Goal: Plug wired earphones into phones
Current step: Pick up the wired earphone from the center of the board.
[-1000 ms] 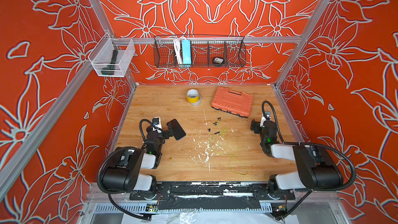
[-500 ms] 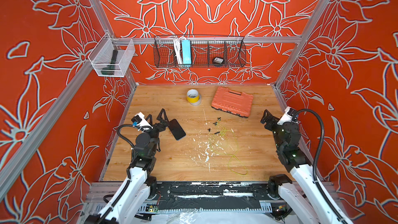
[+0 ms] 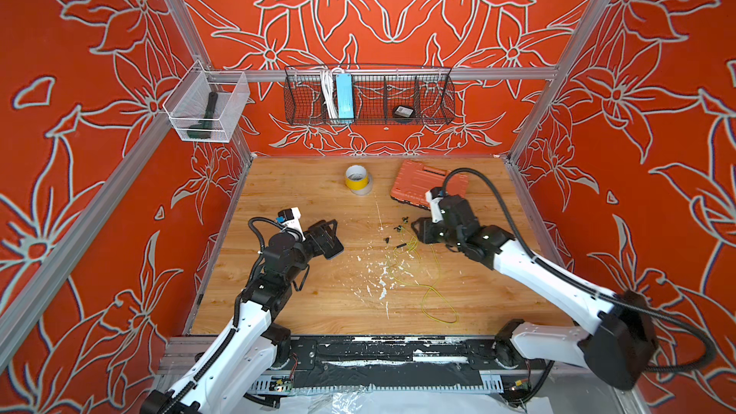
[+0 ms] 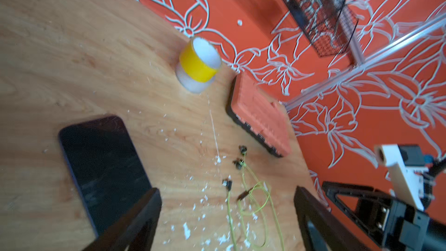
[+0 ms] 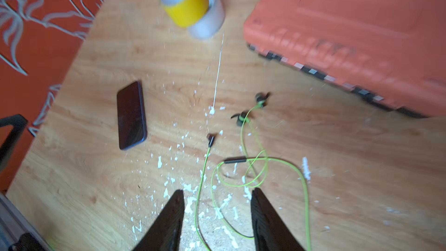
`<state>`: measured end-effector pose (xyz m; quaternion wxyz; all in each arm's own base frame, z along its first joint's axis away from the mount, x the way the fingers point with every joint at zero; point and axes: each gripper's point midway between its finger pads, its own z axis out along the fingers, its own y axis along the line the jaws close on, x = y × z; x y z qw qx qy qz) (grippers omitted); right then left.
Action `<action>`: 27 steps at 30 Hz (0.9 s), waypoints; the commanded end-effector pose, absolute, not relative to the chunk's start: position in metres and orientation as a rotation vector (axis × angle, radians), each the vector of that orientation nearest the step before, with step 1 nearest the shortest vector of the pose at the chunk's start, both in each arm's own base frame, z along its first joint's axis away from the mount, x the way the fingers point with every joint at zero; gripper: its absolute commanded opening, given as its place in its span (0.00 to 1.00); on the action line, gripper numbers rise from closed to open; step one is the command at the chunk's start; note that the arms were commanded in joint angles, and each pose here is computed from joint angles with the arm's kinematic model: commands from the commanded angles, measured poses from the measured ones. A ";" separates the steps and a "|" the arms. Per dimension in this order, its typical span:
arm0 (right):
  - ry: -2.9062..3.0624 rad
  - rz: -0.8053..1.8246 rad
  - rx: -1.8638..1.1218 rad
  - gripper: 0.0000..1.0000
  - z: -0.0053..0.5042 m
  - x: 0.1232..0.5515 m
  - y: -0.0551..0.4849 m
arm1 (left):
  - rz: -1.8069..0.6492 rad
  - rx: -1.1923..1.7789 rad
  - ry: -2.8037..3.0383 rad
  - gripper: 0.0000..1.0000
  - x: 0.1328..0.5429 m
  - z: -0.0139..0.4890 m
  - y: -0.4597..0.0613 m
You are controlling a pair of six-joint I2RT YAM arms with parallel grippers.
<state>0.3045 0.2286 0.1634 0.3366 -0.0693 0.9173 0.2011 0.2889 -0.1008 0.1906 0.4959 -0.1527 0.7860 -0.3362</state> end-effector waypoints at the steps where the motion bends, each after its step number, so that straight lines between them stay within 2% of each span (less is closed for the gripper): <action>1: 2.464 0.399 -0.236 0.43 0.135 0.303 0.250 | -0.848 -0.298 1.956 0.81 0.273 0.176 -0.110; 10: 2.546 0.270 -0.295 0.42 0.086 0.327 0.305 | -0.831 -0.366 1.928 0.80 0.260 0.163 -0.098; 20: 2.558 0.193 -0.152 0.42 0.061 0.344 0.301 | -0.844 -0.363 1.905 0.80 0.262 0.166 -0.099; 27: 2.596 0.280 -0.074 0.39 0.039 0.342 0.302 | -0.863 -0.367 1.913 0.80 0.262 0.162 -0.101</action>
